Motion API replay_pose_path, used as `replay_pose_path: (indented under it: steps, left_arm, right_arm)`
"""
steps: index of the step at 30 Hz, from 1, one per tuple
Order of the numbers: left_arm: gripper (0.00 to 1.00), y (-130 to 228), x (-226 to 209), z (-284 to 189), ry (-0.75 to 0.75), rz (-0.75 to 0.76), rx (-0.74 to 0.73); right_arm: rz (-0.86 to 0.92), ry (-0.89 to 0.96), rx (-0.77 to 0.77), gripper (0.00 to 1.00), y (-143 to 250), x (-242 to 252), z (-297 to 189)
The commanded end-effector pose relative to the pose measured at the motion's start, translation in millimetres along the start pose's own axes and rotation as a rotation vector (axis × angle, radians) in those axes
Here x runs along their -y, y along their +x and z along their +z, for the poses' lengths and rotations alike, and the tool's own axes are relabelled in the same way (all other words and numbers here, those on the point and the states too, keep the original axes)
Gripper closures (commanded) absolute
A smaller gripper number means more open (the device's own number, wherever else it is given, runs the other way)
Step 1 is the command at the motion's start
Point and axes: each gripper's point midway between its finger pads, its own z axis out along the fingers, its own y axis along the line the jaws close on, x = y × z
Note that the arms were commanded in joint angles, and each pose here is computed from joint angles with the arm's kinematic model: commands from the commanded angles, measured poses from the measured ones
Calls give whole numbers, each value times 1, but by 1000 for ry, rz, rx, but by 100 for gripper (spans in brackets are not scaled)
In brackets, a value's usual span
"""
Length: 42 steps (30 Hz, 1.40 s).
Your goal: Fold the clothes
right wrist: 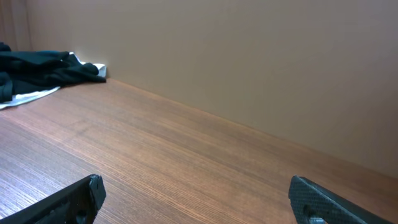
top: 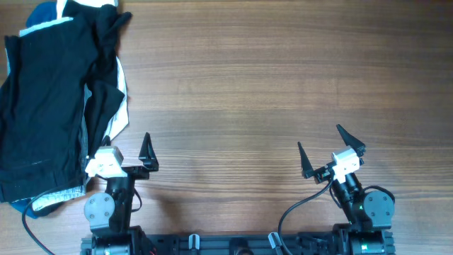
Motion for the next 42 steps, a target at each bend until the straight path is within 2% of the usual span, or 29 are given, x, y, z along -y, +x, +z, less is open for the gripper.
replay_pose_path:
  steps: [1,23,36,42]
  left_arm:
    - [0,2,1,0,8,-12,-2]
    - [0,2,1,0,8,-12,-2]
    - [0,0,2,0,13,-39,4]
    - [0,-39,11,-9,22,-65,46]
  right_arm:
    - [-11,-10,16,0,-3,-2,-1]
    - [-14,7,16,0,-4,1,-1]
    - [-69,27,87,0,-22,5,-2]
    - [-41,90,169,0,-59,21,-4]
